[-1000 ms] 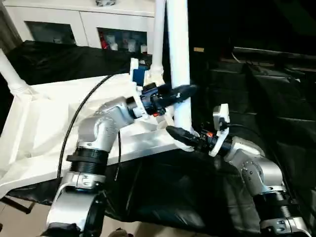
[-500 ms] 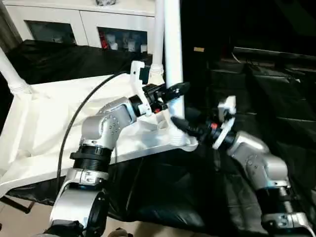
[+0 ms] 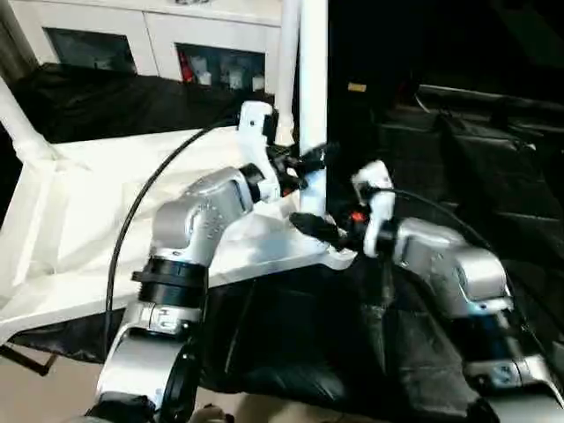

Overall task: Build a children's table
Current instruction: Insert table leg to table base

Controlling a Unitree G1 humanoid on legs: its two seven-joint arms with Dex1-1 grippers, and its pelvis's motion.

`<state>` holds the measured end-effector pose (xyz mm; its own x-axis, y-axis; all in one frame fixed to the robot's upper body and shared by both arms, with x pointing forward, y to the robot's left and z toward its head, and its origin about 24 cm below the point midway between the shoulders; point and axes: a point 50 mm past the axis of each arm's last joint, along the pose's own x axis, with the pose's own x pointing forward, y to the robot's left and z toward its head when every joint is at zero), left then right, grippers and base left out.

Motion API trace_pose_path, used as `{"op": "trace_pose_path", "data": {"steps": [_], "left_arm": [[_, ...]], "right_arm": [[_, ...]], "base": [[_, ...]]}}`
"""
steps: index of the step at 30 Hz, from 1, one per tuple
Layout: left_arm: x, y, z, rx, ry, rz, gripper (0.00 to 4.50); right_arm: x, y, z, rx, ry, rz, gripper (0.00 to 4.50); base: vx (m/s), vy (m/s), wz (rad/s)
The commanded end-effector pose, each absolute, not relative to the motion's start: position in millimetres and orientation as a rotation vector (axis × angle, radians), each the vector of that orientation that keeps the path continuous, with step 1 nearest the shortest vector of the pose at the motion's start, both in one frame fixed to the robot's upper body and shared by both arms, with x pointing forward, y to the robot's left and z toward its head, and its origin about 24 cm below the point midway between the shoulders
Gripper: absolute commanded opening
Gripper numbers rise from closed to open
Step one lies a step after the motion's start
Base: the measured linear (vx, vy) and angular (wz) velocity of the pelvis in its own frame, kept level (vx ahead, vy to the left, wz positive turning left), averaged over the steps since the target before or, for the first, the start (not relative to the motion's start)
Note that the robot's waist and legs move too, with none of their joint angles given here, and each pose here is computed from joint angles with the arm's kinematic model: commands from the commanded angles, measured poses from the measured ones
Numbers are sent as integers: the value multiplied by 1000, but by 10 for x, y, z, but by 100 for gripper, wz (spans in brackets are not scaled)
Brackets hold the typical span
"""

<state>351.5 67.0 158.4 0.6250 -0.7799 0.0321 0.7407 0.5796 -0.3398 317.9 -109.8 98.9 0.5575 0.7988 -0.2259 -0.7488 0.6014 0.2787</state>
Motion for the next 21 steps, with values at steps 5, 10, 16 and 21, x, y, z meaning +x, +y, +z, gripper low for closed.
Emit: {"op": "trace_pose_path", "data": {"steps": [5,10,16,21], "left_arm": [[3490,606,1706,-278,95,-912,189],[3479,593,1710,-254,94,-933,189],[3457,575,1715,-230,93,-956,189],[3416,542,1715,-212,99,-997,189]], "right_arm": [[3215,-1055,1080,141,351,894,380],[3219,-1044,1091,141,358,894,326],[3233,-1052,1099,136,366,885,259],[3242,-1059,1098,134,370,885,218]], "base": [[0,0,0],[0,0,0],[0,0,0],[0,0,0]]}}
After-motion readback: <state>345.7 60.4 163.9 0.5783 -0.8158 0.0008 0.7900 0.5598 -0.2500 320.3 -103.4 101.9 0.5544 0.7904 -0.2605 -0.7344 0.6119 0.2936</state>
